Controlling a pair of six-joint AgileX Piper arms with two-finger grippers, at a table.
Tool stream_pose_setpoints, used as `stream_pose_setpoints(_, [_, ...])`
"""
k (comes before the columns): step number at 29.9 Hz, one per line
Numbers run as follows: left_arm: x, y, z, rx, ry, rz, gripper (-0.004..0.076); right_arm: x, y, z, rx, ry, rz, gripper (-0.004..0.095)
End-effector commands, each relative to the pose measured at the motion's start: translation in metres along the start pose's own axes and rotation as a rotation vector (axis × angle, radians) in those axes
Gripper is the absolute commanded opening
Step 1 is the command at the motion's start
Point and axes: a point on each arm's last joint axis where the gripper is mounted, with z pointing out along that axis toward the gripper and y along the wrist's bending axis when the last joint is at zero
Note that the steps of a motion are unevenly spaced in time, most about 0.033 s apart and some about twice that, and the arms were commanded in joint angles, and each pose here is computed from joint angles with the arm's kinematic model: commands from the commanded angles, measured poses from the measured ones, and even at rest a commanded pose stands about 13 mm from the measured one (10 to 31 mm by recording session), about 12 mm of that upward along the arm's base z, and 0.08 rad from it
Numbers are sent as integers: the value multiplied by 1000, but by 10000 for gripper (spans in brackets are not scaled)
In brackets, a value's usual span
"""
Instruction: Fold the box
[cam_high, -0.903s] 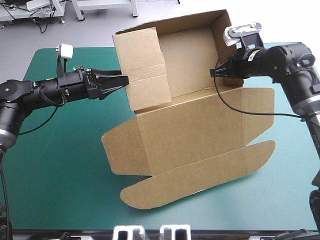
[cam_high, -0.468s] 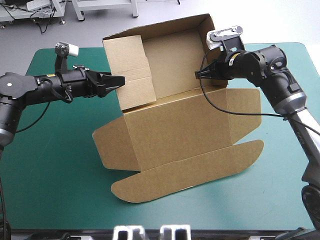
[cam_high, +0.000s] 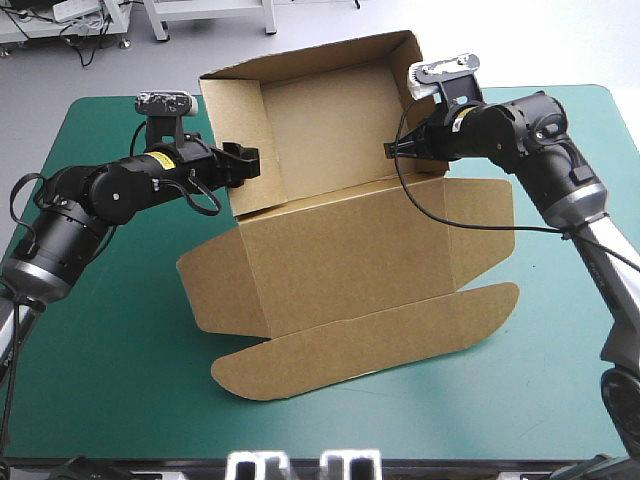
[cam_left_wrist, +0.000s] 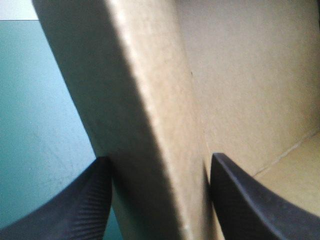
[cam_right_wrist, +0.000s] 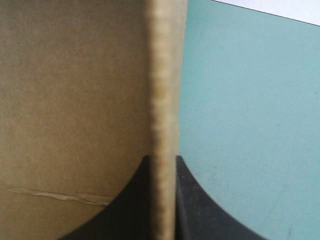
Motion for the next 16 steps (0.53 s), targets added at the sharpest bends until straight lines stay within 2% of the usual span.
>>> stream_pose_setpoints(1, [-18,-15,-17,43,-163,-30,304,-17,13,-28,-100,-141,42,-20])
stream_pose_setpoints(6, [-15,-23,-16,65,-151,11,8,-13,13,-25,-99,-98,35,-19])
stream_pose_setpoints(12, [-7,-29,-3,74,-86,43,-9,-6,13,-12,-103,-12,35,-19])
stream_pose_setpoints(16, [7,-23,21,46,57,45,-9,1,13,4,-99,67,41,-18])
